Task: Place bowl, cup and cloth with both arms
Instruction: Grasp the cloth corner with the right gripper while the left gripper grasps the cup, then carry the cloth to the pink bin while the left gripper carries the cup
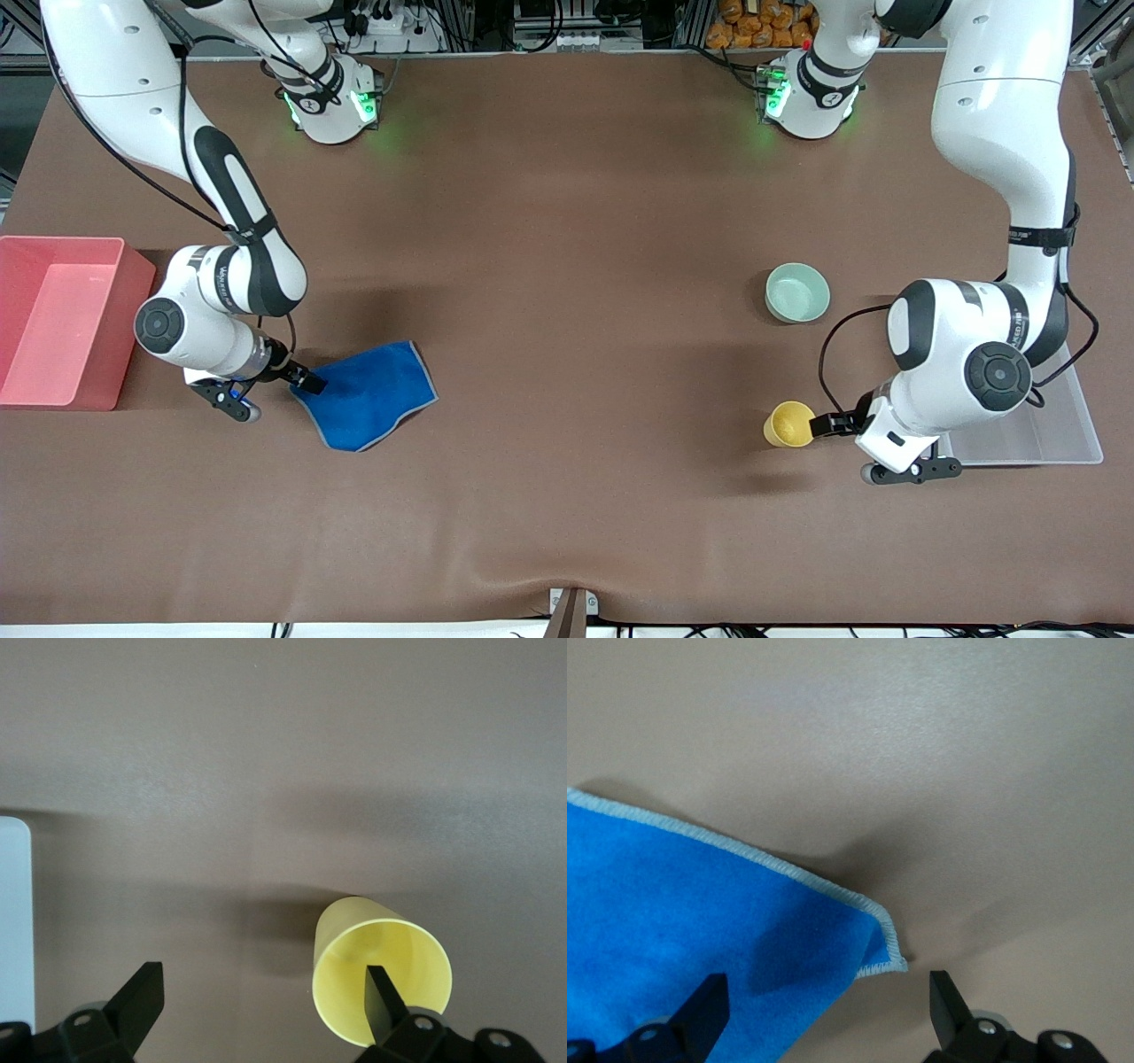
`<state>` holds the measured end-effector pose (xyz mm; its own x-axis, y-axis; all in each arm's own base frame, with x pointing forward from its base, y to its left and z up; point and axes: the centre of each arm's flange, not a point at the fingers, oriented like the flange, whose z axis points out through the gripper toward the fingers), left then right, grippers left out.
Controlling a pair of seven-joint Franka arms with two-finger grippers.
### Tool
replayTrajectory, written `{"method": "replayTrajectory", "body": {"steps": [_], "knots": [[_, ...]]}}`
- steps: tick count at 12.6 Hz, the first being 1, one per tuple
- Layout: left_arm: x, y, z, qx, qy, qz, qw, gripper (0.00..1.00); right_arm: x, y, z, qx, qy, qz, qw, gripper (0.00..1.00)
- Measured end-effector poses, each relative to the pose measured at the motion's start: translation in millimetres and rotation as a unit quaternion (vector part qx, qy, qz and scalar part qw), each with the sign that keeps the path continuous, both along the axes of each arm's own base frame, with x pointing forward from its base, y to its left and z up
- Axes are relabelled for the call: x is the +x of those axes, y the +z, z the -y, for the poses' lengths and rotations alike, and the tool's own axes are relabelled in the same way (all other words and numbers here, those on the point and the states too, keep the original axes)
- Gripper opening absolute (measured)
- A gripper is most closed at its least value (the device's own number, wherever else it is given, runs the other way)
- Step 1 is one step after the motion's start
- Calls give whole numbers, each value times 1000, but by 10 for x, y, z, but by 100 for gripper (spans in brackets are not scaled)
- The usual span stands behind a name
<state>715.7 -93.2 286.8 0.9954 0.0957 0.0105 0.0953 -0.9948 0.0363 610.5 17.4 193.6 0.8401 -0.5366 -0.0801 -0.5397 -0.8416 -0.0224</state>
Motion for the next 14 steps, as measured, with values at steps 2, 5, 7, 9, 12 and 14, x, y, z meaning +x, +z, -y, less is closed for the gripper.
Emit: {"method": "replayTrajectory", "body": {"steps": [2,5,7,9,12,14], "knots": [[-8,-43,40,-13,7,-5,1000,100,30,12,-30,-2,-18,24,1000,100],[-19,-99,84,-15,6,-9,1000,86,17,-7,-44,-3,-22,31,999,91],[-34,-201,109,-14,4,-16,1000,79,1,-24,-42,-3,-23,31,999,66],[-57,-338,156,-13,1,-26,1000,79,-19,-51,-35,-5,-24,39,999,41],[-111,-486,395,-9,-17,-33,999,73,-66,-103,-29,-7,-25,50,998,4],[-134,-545,481,-1,-28,-35,999,51,-61,-91,-44,-7,-23,52,998,2]]}}
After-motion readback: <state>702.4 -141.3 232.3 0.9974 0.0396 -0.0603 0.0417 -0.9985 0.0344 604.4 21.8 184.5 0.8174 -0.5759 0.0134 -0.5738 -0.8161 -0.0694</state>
